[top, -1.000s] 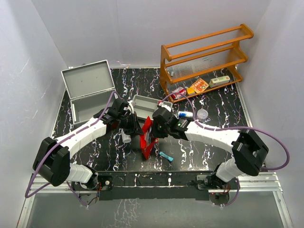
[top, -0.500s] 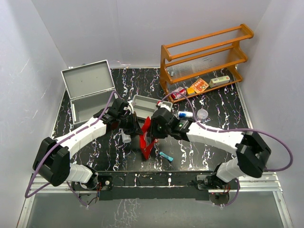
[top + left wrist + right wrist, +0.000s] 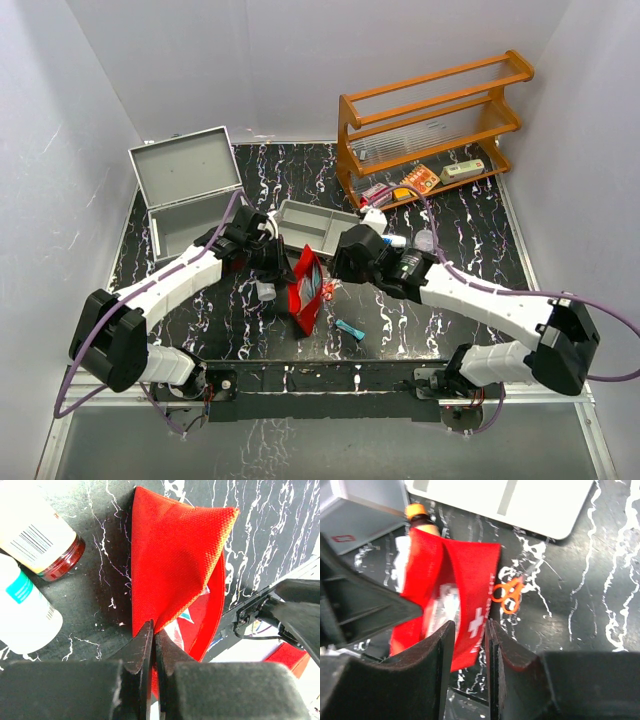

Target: Organize the medicine kit

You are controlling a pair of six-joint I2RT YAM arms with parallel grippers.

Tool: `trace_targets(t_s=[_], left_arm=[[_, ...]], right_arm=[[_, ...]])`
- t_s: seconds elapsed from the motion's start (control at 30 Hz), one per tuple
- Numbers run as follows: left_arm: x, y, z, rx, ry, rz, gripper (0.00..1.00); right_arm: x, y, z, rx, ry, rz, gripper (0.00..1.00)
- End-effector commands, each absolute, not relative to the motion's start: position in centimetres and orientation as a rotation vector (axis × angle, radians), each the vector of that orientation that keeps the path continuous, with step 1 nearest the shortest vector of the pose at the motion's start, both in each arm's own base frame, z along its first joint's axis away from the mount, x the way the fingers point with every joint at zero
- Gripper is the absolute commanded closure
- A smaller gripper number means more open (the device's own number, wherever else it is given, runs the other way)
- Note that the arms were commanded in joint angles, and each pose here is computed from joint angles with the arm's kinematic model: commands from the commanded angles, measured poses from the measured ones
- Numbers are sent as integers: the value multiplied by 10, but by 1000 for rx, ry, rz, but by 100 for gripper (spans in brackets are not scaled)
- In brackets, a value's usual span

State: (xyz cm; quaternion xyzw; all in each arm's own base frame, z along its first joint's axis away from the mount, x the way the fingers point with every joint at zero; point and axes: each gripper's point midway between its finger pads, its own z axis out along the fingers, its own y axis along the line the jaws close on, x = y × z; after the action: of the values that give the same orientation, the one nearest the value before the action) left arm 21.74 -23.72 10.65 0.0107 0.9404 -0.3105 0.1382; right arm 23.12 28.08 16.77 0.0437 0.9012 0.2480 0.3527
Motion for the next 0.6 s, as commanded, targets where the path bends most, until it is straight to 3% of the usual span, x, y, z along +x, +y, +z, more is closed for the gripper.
trace_targets(t_s=[0.0,0.33,0.57], left_arm=[[222,-231,117,48,2699,-878,100],[223,-226,116,34,2705,-864,100],[225,-216,123,16,2688,-816,100]], right_arm=[[232,266,140,161,2388,496,72],[213,332,134,-221,2433,823,72],[228,314,117,-34,2451,672,67]])
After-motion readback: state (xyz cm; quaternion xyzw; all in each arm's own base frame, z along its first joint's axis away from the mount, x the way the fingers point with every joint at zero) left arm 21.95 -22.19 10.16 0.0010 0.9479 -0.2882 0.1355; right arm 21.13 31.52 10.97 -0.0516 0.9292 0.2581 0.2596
